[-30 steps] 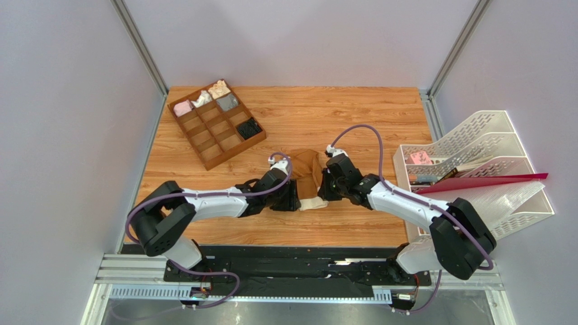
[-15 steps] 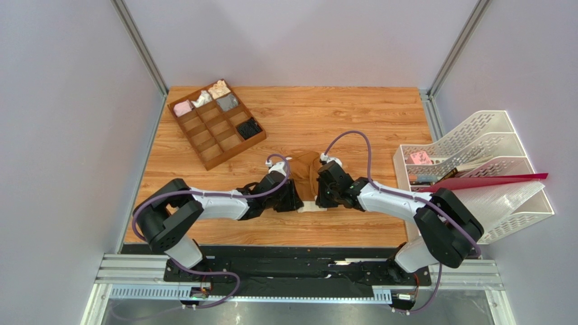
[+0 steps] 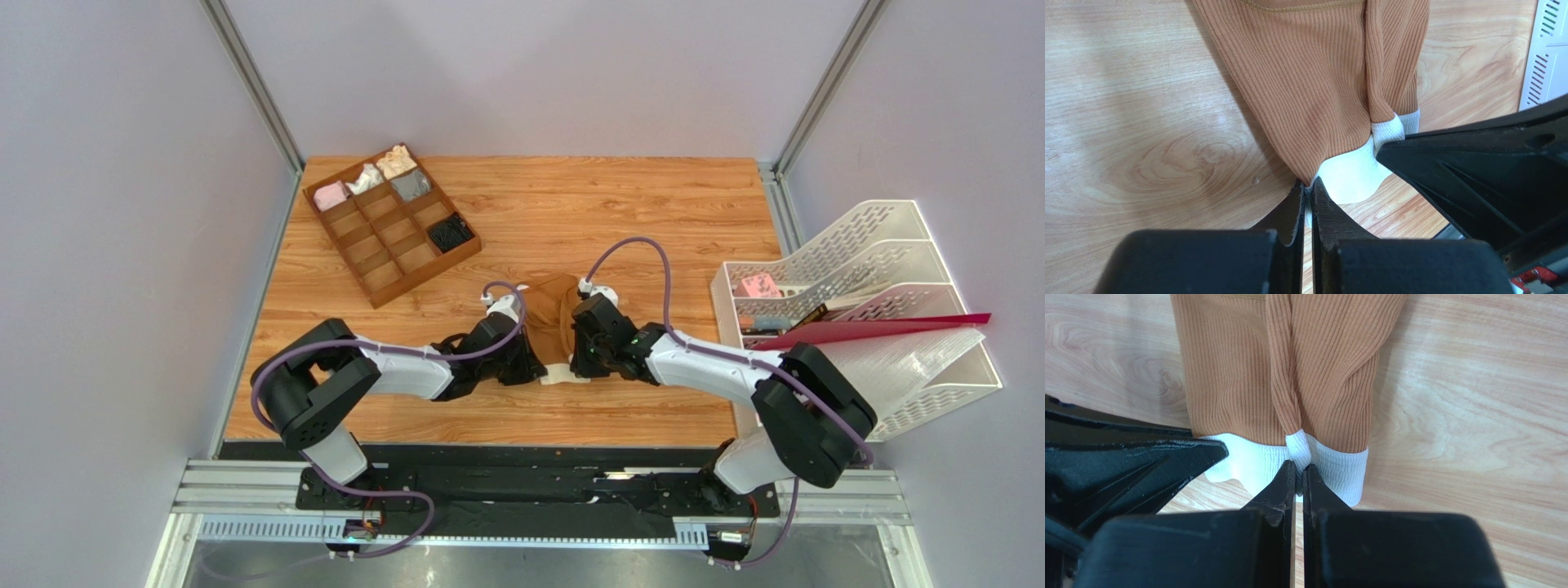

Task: Roll the underwear
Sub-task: Fold the underwear at the center of the board.

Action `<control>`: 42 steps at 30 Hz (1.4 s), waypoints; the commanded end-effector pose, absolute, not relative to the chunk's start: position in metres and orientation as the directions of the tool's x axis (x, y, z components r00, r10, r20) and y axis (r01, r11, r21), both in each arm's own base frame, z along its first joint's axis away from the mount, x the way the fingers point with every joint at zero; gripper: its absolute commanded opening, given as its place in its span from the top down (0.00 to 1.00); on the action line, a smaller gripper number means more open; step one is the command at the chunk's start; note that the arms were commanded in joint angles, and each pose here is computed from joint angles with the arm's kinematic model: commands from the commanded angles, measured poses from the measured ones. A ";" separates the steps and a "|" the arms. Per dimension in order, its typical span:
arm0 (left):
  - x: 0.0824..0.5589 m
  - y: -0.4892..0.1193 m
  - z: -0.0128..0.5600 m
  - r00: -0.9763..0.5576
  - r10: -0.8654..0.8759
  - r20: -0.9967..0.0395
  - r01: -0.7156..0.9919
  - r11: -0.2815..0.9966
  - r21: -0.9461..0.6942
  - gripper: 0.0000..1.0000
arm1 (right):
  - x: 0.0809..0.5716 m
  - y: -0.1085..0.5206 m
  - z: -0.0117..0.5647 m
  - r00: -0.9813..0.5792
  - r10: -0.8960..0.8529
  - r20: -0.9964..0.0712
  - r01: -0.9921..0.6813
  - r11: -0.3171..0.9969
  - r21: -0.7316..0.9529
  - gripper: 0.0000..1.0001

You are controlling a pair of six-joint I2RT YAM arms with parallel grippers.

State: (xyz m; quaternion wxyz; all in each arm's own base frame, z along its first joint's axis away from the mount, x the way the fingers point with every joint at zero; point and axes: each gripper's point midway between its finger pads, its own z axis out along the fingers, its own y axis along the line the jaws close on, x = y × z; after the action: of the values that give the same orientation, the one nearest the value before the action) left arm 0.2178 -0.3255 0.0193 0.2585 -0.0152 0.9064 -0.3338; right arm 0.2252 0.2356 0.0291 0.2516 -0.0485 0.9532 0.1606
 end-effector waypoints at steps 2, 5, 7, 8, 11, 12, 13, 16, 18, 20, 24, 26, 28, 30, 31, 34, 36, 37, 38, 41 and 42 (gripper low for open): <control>0.210 -0.311 -0.004 -0.884 -0.137 -0.448 0.136 0.840 -0.525 1.00 | 0.234 0.245 0.062 -0.829 0.016 -0.559 -0.177 0.941 0.290 1.00; 0.211 -0.308 -0.001 -0.880 -0.115 -0.461 0.148 0.855 -0.497 1.00 | 0.235 0.248 0.070 -0.821 0.018 -0.571 -0.182 0.939 0.293 1.00; 0.213 -0.305 0.001 -0.876 -0.093 -0.472 0.162 0.867 -0.471 1.00 | 0.236 0.253 0.076 -0.815 0.017 -0.579 -0.192 0.935 0.299 1.00; 0.213 -0.304 0.002 -0.875 -0.088 -0.476 0.164 0.871 -0.463 1.00 | 0.235 0.256 0.078 -0.812 0.016 -0.584 -0.196 0.934 0.298 1.00; 0.215 -0.303 0.006 -0.870 -0.069 -0.489 0.181 0.876 -0.446 1.00 | 0.235 0.266 0.084 -0.806 0.010 -0.592 -0.217 0.925 0.312 1.00; 0.215 -0.302 0.006 -0.868 -0.064 -0.492 0.185 0.878 -0.442 1.00 | 0.236 0.269 0.083 -0.807 0.010 -0.590 -0.218 0.924 0.313 1.00; 0.215 -0.303 0.007 -0.868 -0.061 -0.493 0.189 0.877 -0.442 1.00 | 0.236 0.272 0.084 -0.807 0.007 -0.591 -0.223 0.922 0.316 1.00; 0.215 -0.305 0.009 -0.865 -0.058 -0.498 0.199 0.872 -0.448 1.00 | 0.232 0.284 0.080 -0.814 -0.007 -0.581 -0.243 0.912 0.329 1.00; 0.215 -0.305 0.008 -0.867 -0.059 -0.496 0.198 0.871 -0.450 1.00 | 0.228 0.293 0.076 -0.820 -0.017 -0.572 -0.256 0.905 0.340 1.00; 0.215 -0.305 0.009 -0.864 -0.058 -0.500 0.202 0.869 -0.451 1.00 | 0.225 0.300 0.075 -0.821 -0.020 -0.571 -0.266 0.898 0.351 1.00; 0.215 -0.303 0.010 -0.861 -0.065 -0.505 0.199 0.869 -0.452 1.00 | 0.220 0.308 0.065 -0.833 -0.034 -0.553 -0.273 0.894 0.357 1.00; 0.215 -0.301 0.009 -0.858 -0.065 -0.509 0.200 0.871 -0.448 1.00 | 0.218 0.311 0.062 -0.835 -0.034 -0.549 -0.274 0.891 0.362 1.00; 0.216 -0.301 0.010 -0.856 -0.067 -0.513 0.200 0.871 -0.449 1.00 | 0.216 0.314 0.061 -0.839 -0.038 -0.543 -0.279 0.886 0.369 1.00; 0.215 -0.301 0.011 -0.855 -0.069 -0.514 0.203 0.868 -0.454 1.00 | 0.215 0.316 0.062 -0.838 -0.031 -0.545 -0.278 0.884 0.376 1.00; 0.215 -0.301 0.010 -0.856 -0.070 -0.513 0.201 0.868 -0.454 1.00 | 0.215 0.315 0.060 -0.838 -0.030 -0.545 -0.274 0.887 0.372 1.00; 0.215 -0.301 0.012 -0.853 -0.073 -0.517 0.203 0.866 -0.456 1.00 | 0.217 0.312 0.053 -0.841 -0.033 -0.541 -0.259 0.900 0.349 1.00; 0.215 -0.300 0.015 -0.851 -0.080 -0.519 0.199 0.865 -0.461 1.00 | 0.215 0.309 0.043 -0.852 -0.044 -0.522 -0.248 0.912 0.327 1.00; 0.215 -0.300 0.016 -0.850 -0.086 -0.520 0.195 0.865 -0.463 1.00 | 0.215 0.307 0.041 -0.854 -0.044 -0.518 -0.243 0.915 0.322 1.00; 0.214 -0.297 0.018 -0.851 -0.097 -0.517 0.184 0.866 -0.465 0.99 | 0.215 0.307 0.036 -0.858 -0.044 -0.512 -0.237 0.918 0.317 1.00; 0.211 -0.289 0.026 -0.845 -0.118 -0.521 0.165 0.869 -0.466 0.87 | 0.215 0.303 0.026 -0.862 -0.043 -0.506 -0.220 0.929 0.296 1.00; 0.211 -0.286 0.028 -0.840 -0.125 -0.528 0.160 0.873 -0.461 0.85 | 0.215 0.302 0.024 -0.864 -0.042 -0.501 -0.214 0.933 0.291 1.00</control>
State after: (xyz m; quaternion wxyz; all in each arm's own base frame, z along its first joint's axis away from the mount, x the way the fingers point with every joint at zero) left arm 0.2163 -0.3035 0.0213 0.2731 0.0183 0.9225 -0.2722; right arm 0.2073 0.2983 0.0276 0.2405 -0.0826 0.9502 0.1800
